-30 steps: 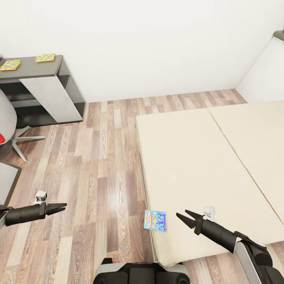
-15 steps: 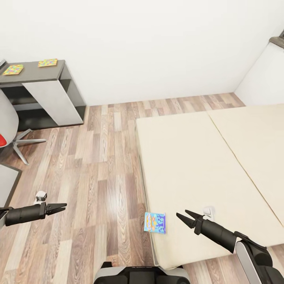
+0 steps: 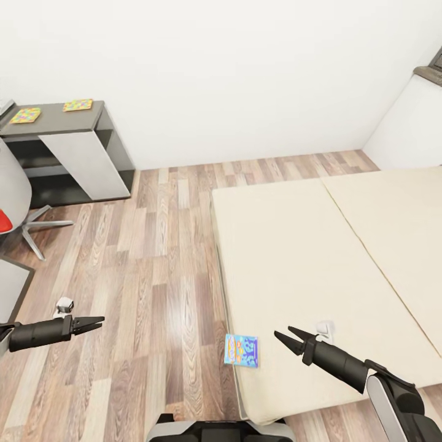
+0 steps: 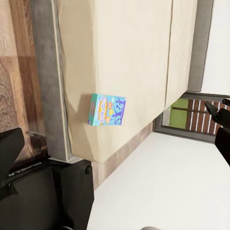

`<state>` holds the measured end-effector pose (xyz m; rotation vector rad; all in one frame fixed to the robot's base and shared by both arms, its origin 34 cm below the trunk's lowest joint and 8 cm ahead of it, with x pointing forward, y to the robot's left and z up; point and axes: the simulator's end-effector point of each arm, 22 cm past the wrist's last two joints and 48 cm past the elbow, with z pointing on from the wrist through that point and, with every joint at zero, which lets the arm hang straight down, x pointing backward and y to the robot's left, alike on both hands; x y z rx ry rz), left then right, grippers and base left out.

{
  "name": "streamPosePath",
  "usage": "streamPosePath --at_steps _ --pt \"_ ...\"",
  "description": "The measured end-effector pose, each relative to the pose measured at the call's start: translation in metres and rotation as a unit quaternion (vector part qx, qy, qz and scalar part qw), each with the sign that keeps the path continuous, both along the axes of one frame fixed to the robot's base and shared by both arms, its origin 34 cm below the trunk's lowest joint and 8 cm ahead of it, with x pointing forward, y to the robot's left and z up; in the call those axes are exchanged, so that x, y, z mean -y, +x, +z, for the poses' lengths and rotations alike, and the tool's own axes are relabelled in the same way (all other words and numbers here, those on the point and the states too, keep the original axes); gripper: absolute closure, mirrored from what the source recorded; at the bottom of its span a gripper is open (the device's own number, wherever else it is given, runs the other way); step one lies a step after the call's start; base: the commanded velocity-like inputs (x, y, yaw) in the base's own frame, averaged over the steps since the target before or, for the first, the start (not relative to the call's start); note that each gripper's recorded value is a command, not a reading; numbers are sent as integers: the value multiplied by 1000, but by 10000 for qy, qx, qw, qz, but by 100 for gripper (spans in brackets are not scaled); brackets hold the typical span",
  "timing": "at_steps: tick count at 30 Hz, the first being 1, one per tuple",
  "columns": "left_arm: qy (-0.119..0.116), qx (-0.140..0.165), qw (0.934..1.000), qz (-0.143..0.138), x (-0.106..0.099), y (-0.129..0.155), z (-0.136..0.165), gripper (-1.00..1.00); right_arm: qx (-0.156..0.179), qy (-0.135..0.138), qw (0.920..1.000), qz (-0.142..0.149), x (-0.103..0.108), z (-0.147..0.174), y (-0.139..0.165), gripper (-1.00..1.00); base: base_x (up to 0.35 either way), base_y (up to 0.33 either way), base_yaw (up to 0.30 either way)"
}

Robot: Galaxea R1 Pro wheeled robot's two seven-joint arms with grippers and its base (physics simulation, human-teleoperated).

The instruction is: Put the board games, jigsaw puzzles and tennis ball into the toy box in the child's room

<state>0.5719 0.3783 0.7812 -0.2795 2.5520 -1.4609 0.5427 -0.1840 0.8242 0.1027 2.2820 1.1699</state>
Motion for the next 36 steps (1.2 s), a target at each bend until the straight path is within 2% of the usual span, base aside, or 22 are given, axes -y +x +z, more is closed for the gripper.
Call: streamPosePath --at_steps 36 --pt "-63 300 9995 5 1 12 30 -100 387 31 9992 55 -4 35 13 -100 0 0 0"
